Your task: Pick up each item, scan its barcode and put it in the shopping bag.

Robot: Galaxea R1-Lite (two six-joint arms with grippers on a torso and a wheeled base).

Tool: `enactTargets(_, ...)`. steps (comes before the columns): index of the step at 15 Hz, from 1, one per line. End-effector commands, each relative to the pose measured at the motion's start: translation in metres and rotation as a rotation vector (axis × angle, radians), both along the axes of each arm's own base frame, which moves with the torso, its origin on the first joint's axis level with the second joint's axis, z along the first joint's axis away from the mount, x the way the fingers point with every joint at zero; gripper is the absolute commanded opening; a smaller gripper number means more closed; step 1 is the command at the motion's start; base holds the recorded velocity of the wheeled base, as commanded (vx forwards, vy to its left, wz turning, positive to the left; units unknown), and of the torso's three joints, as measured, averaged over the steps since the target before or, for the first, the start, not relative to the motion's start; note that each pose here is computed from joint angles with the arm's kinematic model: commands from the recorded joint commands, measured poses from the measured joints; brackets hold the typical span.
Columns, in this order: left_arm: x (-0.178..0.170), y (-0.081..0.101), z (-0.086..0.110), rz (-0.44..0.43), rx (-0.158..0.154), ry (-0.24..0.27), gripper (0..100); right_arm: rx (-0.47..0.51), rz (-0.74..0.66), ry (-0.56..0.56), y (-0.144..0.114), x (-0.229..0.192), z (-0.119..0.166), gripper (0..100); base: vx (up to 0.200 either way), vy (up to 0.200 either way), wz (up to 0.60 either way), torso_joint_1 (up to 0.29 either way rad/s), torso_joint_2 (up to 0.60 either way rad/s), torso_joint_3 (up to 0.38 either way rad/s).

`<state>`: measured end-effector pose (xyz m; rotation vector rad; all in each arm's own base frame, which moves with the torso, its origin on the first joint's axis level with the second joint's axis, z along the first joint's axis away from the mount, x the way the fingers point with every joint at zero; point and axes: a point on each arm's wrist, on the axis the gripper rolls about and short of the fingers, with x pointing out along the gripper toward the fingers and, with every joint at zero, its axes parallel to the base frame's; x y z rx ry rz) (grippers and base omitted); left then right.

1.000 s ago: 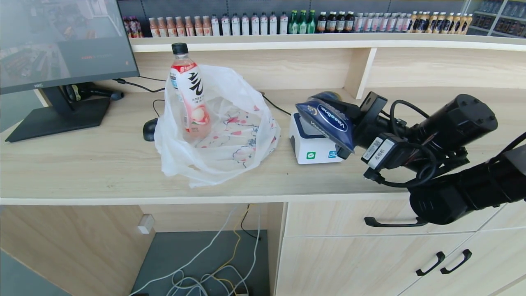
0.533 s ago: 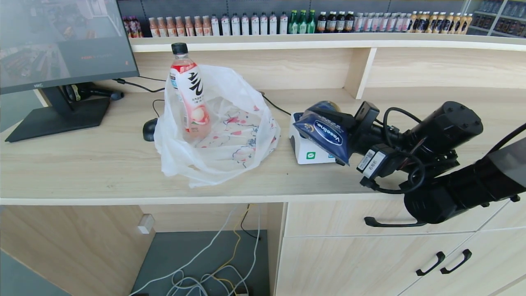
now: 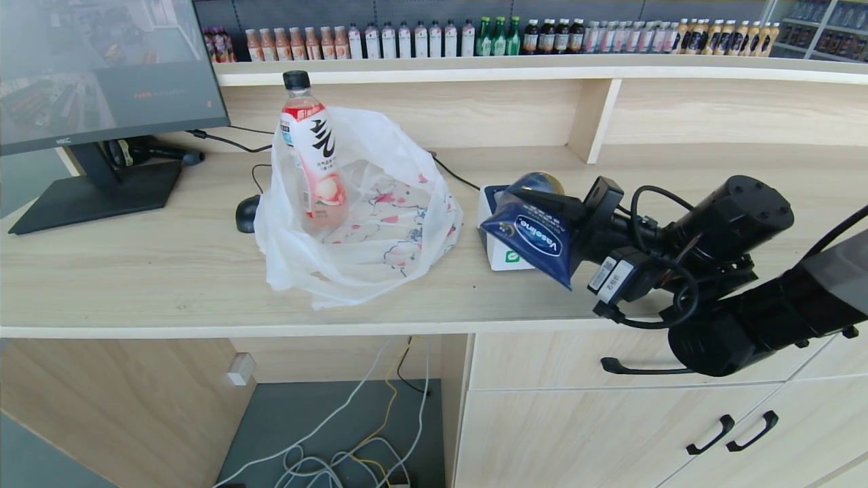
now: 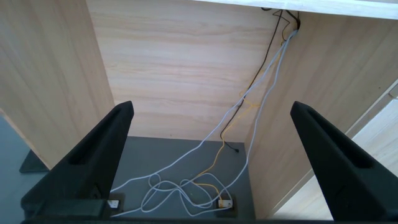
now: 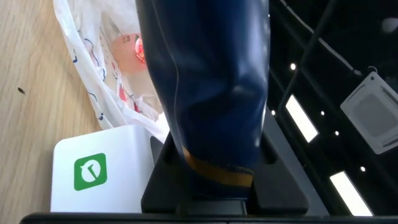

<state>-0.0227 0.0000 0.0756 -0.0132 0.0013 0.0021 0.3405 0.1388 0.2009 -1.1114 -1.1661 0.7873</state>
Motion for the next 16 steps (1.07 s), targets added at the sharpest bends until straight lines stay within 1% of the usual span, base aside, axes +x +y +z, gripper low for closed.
enactTargets(1,0.0,0.0,0.0001,0.001,-0.001,-0.001,100,-0.001,0.0,0.004,0.0001,0.0002,-0.0009,0,0.0,0.0,0.0,0.0,0.0,0.0)
enactTargets(16,0.0,0.0,0.0001,0.001,-0.001,-0.001,100,-0.001,0.0,0.002,0.0003,0.0007,-0.0007,0,0.0,0.0,0.0,0.0,0.0,0.0)
